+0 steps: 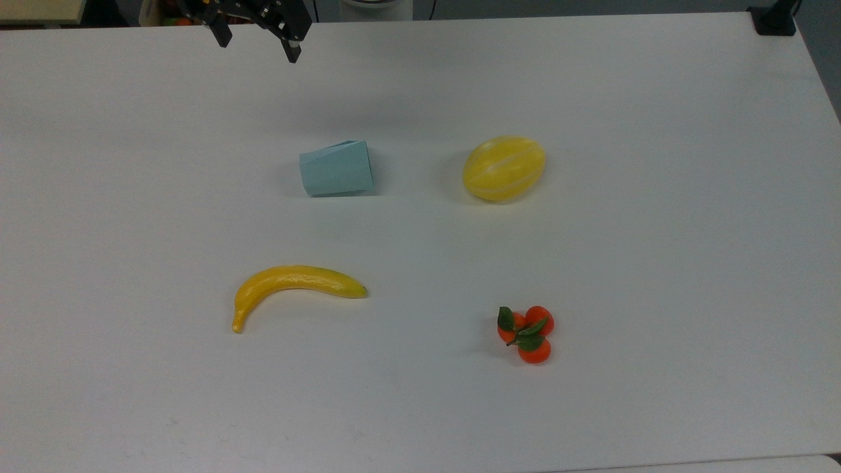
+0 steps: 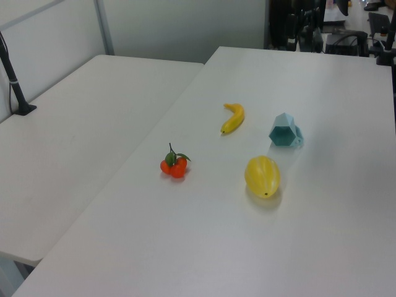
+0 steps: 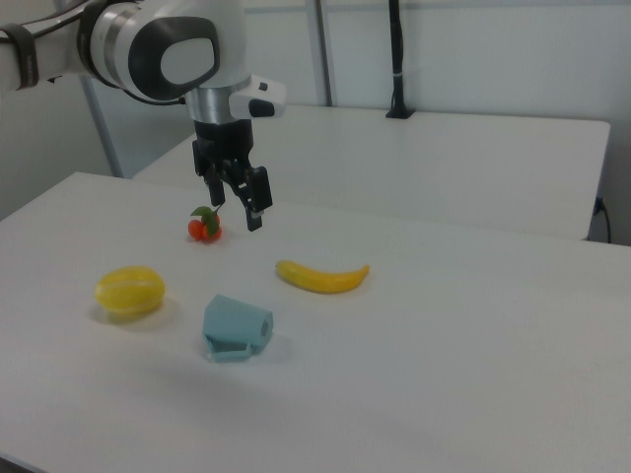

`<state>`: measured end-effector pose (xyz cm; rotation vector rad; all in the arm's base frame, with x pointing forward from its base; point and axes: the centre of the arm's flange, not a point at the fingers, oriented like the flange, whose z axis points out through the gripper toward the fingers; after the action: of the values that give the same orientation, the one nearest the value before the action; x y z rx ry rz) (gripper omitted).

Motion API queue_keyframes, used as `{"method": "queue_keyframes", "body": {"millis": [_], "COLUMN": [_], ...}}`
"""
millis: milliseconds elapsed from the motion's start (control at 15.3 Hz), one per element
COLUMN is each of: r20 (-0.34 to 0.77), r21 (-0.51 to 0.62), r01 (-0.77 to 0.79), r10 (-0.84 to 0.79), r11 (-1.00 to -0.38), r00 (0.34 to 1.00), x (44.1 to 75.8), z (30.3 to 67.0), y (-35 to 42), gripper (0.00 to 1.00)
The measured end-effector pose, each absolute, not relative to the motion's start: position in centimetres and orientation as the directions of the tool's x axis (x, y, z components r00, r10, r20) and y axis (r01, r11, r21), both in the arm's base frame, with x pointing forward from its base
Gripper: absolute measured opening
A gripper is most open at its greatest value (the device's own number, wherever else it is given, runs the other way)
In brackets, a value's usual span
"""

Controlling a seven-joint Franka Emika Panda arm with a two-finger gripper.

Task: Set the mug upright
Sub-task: 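Move the gripper from rest toward the light-blue mug lying on its side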

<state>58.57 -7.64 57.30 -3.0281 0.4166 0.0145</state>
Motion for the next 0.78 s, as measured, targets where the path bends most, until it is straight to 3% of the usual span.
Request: {"method": "queue_keyframes", "body": {"millis": [784], "r20": [-0.032], "r21": [-0.084], "r01": [-0.139], "r10": [-0.137], "r11": [-0.987], "r00": [0.99], "x": [58.57], "z": [56.54], "y": [-7.78], "gripper": [1.0]}}
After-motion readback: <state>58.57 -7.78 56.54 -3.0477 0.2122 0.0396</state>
